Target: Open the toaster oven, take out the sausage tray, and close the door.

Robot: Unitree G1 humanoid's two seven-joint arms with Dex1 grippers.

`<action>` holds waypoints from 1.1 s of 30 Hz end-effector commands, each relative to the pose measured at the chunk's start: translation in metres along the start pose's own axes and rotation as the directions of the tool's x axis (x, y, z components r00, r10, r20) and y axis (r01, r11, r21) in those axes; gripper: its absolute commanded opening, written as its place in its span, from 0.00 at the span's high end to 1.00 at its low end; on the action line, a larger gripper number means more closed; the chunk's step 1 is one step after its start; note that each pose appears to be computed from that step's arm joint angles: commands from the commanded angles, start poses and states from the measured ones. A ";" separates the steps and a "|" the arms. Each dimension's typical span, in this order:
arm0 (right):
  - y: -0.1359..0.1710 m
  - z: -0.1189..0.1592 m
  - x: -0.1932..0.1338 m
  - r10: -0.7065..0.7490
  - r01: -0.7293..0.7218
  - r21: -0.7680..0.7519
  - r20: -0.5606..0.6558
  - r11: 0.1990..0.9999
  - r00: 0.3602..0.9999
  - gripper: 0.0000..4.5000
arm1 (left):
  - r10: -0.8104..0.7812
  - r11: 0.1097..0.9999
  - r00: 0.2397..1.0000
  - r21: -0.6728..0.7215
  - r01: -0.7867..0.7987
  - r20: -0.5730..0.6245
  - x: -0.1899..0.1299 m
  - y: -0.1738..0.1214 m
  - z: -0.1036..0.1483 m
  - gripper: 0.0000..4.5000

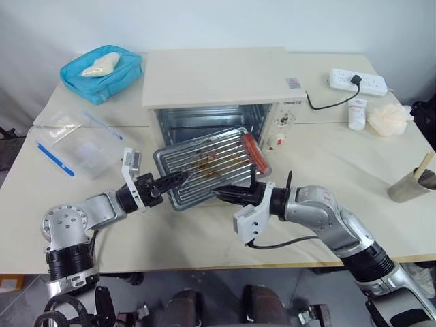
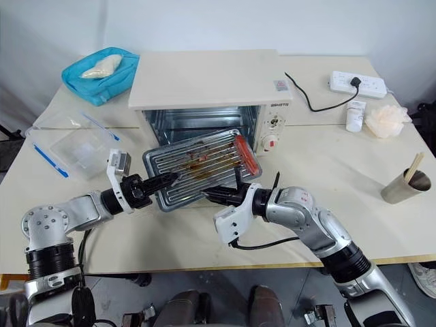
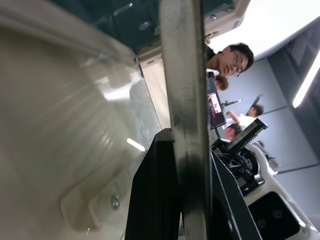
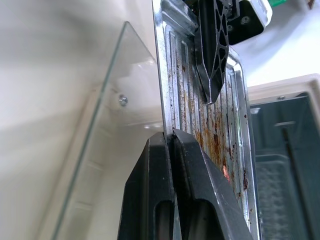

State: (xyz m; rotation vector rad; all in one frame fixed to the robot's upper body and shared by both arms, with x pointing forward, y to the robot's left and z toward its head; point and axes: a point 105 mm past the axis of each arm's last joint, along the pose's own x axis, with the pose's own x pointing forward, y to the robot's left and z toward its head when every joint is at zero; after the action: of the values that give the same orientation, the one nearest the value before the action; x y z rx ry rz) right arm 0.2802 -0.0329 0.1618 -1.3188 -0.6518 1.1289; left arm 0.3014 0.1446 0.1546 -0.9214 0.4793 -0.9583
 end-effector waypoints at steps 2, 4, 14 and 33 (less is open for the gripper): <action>-0.015 0.002 -0.016 -0.060 0.059 0.070 0.014 0.996 0.998 0.74 | -0.015 0.997 0.998 -0.078 0.020 0.063 -0.018 -0.003 0.005 1.00; -0.016 0.001 -0.020 -0.060 0.059 0.074 0.014 0.995 0.998 0.59 | -0.019 0.994 0.996 -0.102 0.028 0.086 -0.021 -0.005 0.006 1.00; -0.001 -0.030 -0.099 -0.034 0.027 0.569 0.002 0.822 0.999 0.17 | -0.018 0.983 0.984 -0.177 0.050 0.179 -0.087 -0.020 -0.021 1.00; 0.058 -0.128 -0.140 0.088 0.185 0.837 -0.267 0.516 0.960 0.99 | 0.071 0.966 0.785 -0.239 0.100 0.615 -0.125 -0.030 -0.073 1.00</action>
State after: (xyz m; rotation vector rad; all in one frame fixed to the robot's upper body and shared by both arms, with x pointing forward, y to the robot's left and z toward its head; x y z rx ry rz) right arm 0.3247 -0.2182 0.1068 -0.5351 0.1542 0.9787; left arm 0.1744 0.2156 0.1223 -1.4155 0.0770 -0.5123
